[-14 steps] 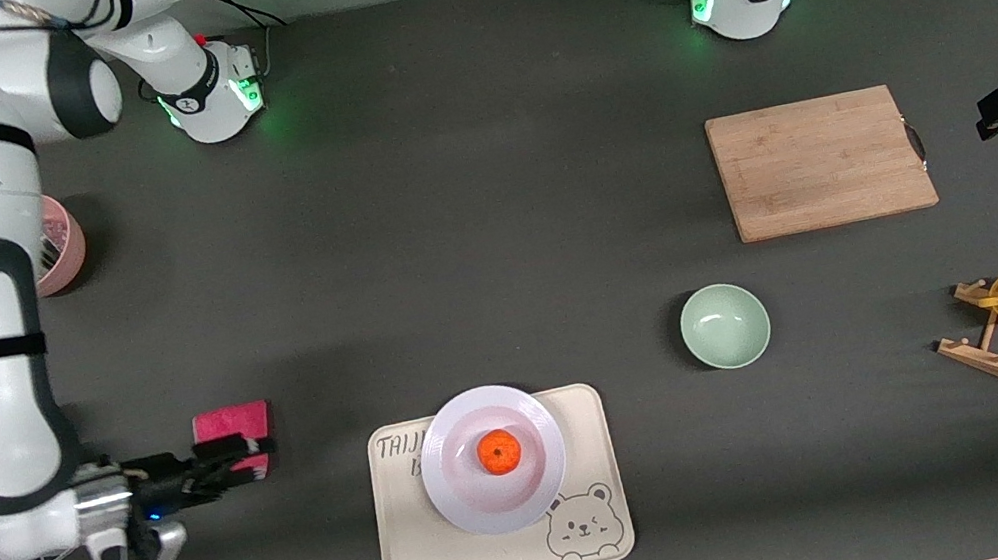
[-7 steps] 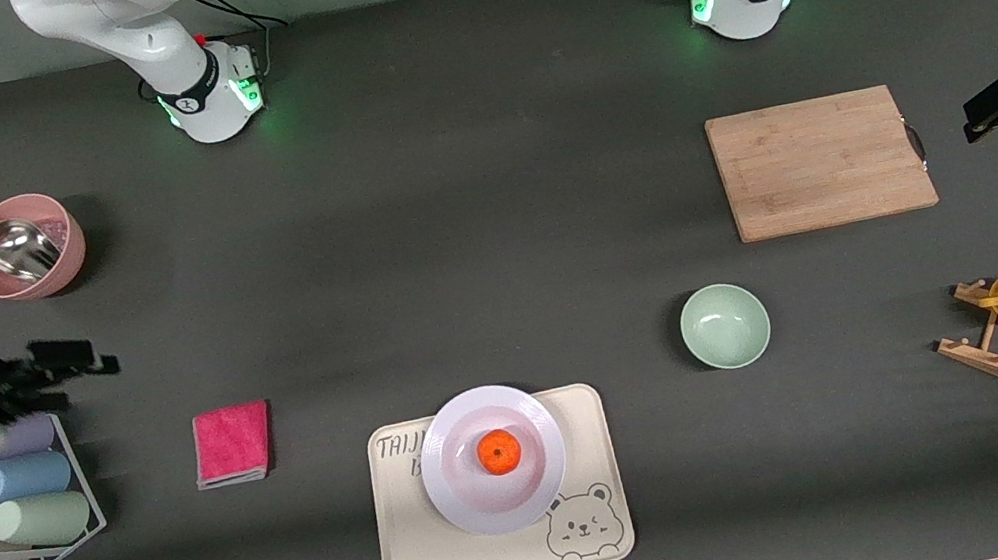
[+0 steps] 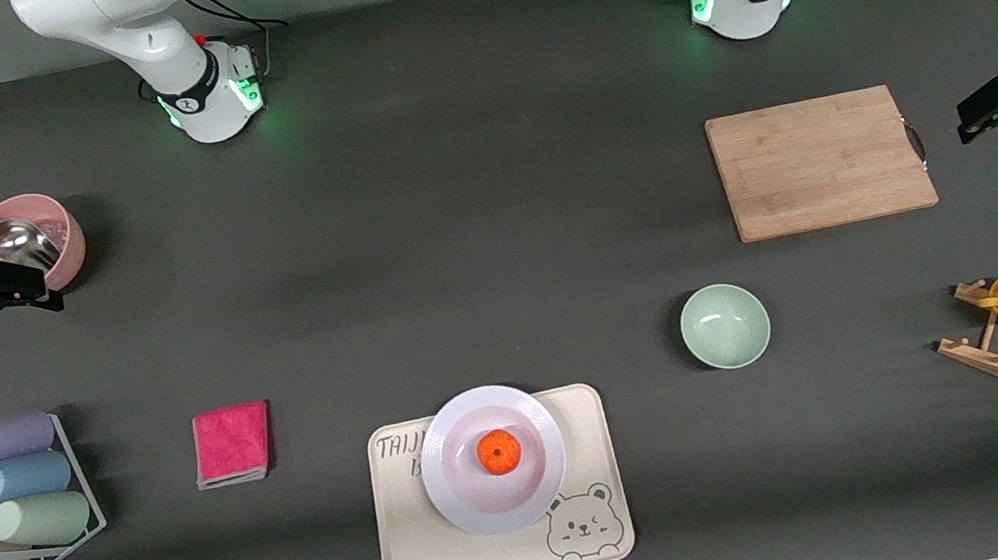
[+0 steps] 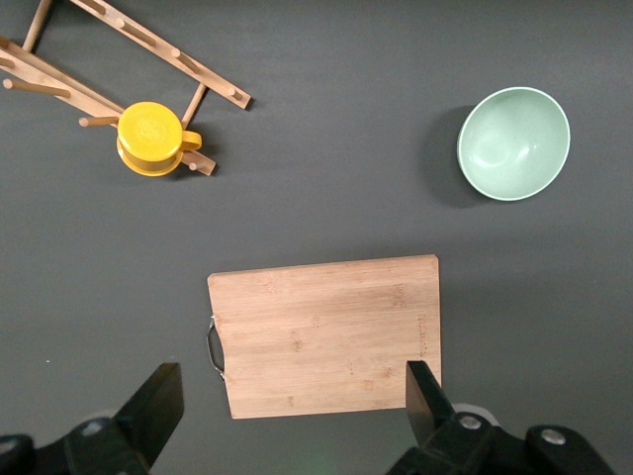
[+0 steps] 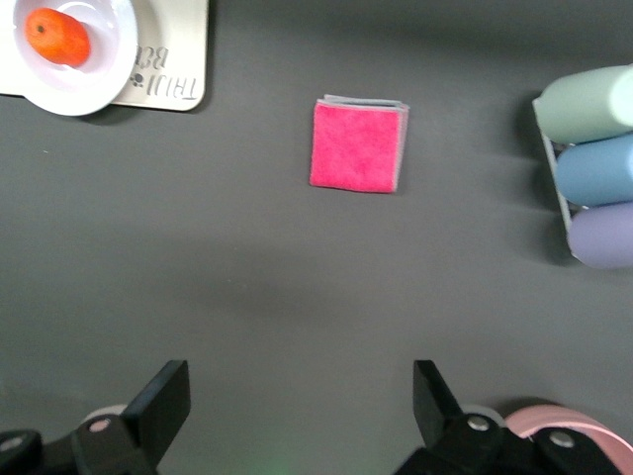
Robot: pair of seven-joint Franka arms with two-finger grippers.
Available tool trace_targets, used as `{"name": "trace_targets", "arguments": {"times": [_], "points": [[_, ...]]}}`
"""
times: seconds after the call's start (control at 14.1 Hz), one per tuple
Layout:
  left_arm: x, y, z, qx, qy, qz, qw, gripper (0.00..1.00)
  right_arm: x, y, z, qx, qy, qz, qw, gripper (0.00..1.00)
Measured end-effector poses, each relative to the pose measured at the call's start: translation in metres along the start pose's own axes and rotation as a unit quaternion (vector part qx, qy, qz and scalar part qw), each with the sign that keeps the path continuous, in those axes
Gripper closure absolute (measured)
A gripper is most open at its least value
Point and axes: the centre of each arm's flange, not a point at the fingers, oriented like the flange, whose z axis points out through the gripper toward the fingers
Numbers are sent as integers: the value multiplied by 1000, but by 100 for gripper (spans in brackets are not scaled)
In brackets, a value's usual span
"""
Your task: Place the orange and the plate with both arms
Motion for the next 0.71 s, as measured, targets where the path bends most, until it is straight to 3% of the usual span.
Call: {"name": "trace_targets", "arguments": {"times": [0.71], "points": [[1,8,2,0,-2,7,1000,0,-5,-1,-11,-18,8,11,1000,0]]}}
